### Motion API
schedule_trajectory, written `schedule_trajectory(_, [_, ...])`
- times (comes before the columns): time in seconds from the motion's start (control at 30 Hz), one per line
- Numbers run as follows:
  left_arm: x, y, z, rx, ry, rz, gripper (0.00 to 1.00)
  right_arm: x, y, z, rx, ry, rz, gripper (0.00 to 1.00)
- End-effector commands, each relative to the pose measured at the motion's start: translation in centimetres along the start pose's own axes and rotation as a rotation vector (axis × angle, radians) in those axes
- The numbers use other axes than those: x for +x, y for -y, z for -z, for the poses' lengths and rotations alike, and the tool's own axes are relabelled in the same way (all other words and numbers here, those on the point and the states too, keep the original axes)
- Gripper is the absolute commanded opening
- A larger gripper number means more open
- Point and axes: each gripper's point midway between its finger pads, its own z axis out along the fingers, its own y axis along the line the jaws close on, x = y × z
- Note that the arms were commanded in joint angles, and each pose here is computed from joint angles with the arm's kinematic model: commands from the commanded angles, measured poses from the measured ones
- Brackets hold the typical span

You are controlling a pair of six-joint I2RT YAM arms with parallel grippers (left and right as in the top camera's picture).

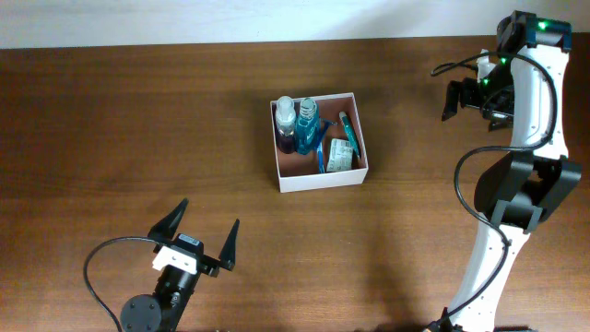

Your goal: Pack container

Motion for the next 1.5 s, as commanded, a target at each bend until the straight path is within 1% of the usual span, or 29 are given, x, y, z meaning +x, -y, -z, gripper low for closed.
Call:
schedule_trajectory(0.0, [-0.2, -0.9, 0.1, -0.051, 0.008, -0.019, 0.99, 0.1, 0.2, 1.2, 0.009, 0.028, -0.003, 0.99])
schedule_trajectory(0.1, [1.5, -0.9, 0.2, -0.052, -0.06, 0.0, 0.99, 0.1, 0.2, 1.2, 0.009, 0.028, -0.003, 0.99])
schedule_trajectory(0.17, [3.9, -0.7, 0.4, -0.046, -0.154, 0.029, 0.99, 0.1, 0.2, 1.2, 0.009, 0.028, -0.003, 0.99])
schedule_trajectory(1.47, [3.9, -0.7, 0.4, -0.046, -0.154, 0.029, 0.99, 0.1, 0.2, 1.2, 0.009, 0.028, -0.002, 0.99])
